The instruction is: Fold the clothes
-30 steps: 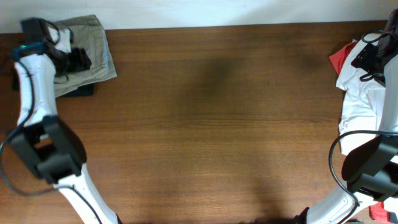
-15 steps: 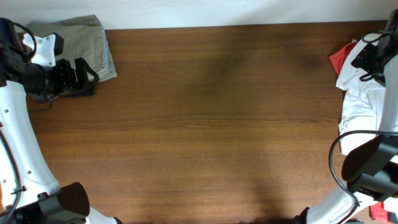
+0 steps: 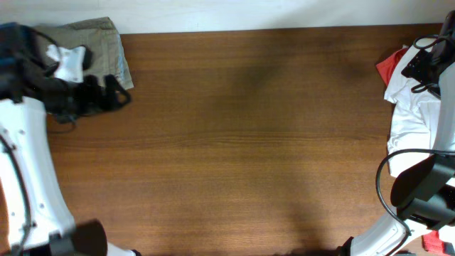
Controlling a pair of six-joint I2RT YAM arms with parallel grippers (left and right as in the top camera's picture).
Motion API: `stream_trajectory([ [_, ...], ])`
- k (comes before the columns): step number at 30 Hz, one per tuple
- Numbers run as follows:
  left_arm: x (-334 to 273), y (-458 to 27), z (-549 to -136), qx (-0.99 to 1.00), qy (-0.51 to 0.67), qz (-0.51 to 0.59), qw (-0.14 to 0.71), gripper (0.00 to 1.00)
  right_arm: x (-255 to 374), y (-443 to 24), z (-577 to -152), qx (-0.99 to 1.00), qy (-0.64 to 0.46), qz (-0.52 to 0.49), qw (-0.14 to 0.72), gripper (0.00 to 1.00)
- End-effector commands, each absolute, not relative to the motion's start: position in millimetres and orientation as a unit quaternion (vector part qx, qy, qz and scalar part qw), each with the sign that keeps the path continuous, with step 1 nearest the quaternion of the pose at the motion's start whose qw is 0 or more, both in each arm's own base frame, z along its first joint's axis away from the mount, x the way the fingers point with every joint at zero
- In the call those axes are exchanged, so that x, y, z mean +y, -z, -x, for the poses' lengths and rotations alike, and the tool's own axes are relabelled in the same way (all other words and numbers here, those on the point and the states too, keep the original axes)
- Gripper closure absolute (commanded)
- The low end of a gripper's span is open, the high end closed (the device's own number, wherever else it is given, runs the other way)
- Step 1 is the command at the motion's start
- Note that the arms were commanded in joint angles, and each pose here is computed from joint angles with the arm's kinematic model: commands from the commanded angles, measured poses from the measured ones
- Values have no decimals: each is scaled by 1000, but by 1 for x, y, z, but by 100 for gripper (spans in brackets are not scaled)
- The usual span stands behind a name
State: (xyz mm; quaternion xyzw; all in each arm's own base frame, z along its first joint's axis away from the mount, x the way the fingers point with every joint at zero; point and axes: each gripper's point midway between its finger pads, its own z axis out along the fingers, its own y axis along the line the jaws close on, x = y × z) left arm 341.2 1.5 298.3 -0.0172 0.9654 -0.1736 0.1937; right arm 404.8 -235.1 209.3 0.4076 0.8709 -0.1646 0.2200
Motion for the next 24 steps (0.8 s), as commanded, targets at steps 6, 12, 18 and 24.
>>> stream_trajectory([
  [6,-80,-285,-271,894,155,-147,394,1,-238,-222,-404,863,171,-413,234,1],
  [12,-70,-228,-227,830,126,-155,521,1,-238,-222,-404,863,171,-413,234,1],
  [18,-36,-214,-231,776,43,-104,621,1,-238,-222,-404,863,171,-413,234,1],
  [24,-23,-180,-246,727,19,-85,681,1,-238,-222,-404,863,171,-413,234,1],
])
